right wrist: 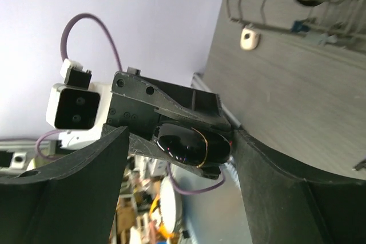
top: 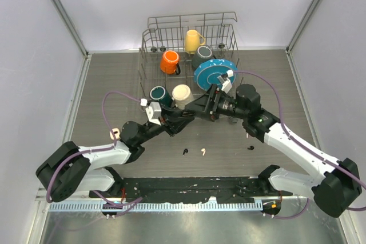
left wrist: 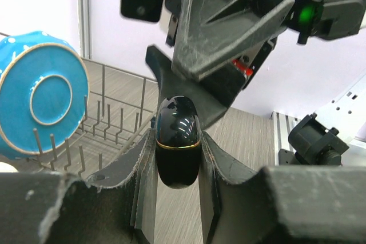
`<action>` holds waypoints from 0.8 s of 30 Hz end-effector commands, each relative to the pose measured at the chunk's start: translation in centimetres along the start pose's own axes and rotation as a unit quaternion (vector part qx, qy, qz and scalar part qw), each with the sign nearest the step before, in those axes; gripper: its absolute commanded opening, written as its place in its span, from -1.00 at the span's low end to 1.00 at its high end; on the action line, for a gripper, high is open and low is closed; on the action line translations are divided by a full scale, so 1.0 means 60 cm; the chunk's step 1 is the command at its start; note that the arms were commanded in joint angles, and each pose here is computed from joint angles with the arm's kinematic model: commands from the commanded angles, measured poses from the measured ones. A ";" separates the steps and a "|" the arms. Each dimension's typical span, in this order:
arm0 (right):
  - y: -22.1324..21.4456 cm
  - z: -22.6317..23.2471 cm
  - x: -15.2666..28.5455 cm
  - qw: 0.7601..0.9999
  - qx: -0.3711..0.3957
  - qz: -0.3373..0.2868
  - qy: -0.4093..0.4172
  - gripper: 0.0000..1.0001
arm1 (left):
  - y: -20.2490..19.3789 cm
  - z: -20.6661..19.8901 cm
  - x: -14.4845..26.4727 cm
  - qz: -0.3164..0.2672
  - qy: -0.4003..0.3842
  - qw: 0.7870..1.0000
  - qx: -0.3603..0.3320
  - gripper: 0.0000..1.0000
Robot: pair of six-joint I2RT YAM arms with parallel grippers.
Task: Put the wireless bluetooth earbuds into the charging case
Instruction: Pick up the charging case at the center of the board, then open the charging case.
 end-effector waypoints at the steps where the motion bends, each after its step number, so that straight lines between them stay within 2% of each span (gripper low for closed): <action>1: 0.024 0.001 0.030 0.993 0.071 -0.077 -0.054 0.57 | 0.079 -0.012 0.001 -0.120 -0.017 0.990 -0.072 -1.00; 5: 0.030 -0.005 0.053 0.987 0.080 -0.114 -0.081 0.56 | 0.094 -0.017 0.005 -0.132 -0.024 0.987 -0.089 -1.00; 9: 0.024 0.011 0.080 0.985 0.067 -0.141 -0.070 0.56 | 0.123 -0.022 0.006 -0.157 -0.030 0.981 -0.107 -1.00; 13: 0.021 0.047 0.085 0.991 -0.010 -0.128 -0.042 0.57 | 0.140 -0.004 0.017 -0.167 0.036 0.981 -0.086 -1.00; 14: 0.020 0.054 0.083 0.992 -0.026 -0.119 -0.036 0.57 | 0.165 -0.009 0.021 -0.182 0.035 0.978 -0.091 -1.00; 15: 0.017 0.065 0.083 0.992 -0.054 -0.109 -0.027 0.57 | 0.153 -0.006 0.018 -0.146 0.040 0.985 -0.079 -1.00; 18: 0.013 0.098 0.089 0.990 -0.098 -0.098 0.004 0.57 | 0.175 -0.002 0.014 -0.106 0.062 0.990 -0.065 -1.00; 21: 0.007 0.116 0.104 0.992 -0.070 -0.103 0.028 0.57 | 0.184 -0.006 0.024 -0.103 0.058 0.989 -0.087 -1.00; 24: -0.003 0.102 0.115 0.995 0.015 -0.097 0.024 0.52 | 0.160 -0.022 0.044 -0.099 0.021 0.988 -0.120 -1.00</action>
Point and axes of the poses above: each gripper's point midway between its finger pads, its own x axis back along the fingers, its own z axis along the line the jaws close on, y = z × x, the point moved 6 cm from there along x, back along the fingers, and after that the axes turned 9 degrees about -x, right-handed, at the moved point
